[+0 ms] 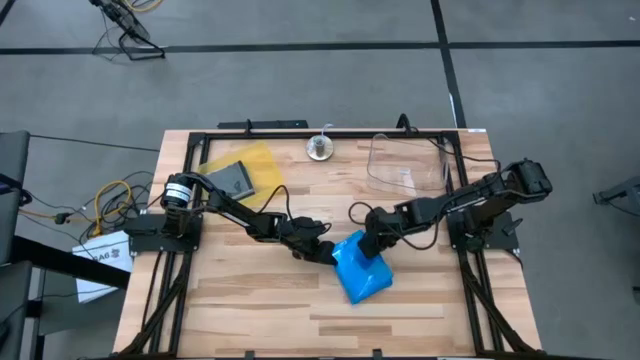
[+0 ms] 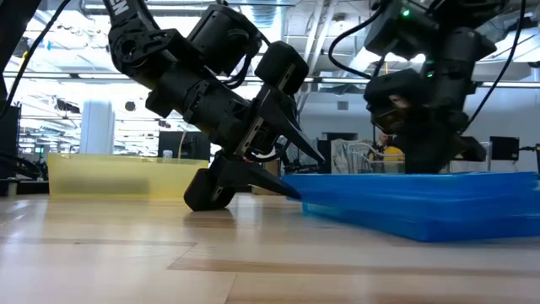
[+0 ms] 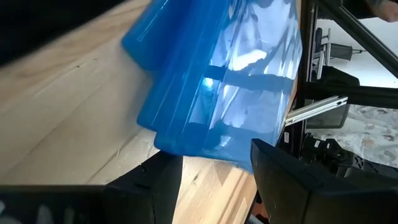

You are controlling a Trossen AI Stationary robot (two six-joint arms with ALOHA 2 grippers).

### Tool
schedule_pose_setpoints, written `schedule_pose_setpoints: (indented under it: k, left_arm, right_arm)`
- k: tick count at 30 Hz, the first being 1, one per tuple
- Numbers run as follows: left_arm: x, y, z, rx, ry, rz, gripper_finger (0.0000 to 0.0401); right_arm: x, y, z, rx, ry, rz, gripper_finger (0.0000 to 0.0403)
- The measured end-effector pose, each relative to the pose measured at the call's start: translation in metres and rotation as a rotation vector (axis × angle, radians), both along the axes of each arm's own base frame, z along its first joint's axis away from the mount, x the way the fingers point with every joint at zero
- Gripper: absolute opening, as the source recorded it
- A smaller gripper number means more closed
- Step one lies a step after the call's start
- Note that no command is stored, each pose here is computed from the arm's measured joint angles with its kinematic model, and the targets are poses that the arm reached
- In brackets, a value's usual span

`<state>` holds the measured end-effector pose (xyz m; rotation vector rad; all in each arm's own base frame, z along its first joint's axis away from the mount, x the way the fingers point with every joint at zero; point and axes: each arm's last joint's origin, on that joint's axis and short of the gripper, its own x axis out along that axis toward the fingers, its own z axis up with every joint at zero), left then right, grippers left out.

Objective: Pick & place jewel cases by type
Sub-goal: Put the blue CD case into the transparent bin

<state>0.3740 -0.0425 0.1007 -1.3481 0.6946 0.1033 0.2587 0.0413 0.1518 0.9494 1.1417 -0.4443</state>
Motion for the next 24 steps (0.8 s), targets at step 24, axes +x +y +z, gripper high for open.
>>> schedule_pose_setpoints:
  k: [24]
  left_arm:
    - [0.002, 0.013, 0.016, 0.068, -0.084, 0.078, 0.0180]
  right_arm:
    - [-0.003, -0.003, 0.001, 0.160, 0.045, 0.067, 0.0000]
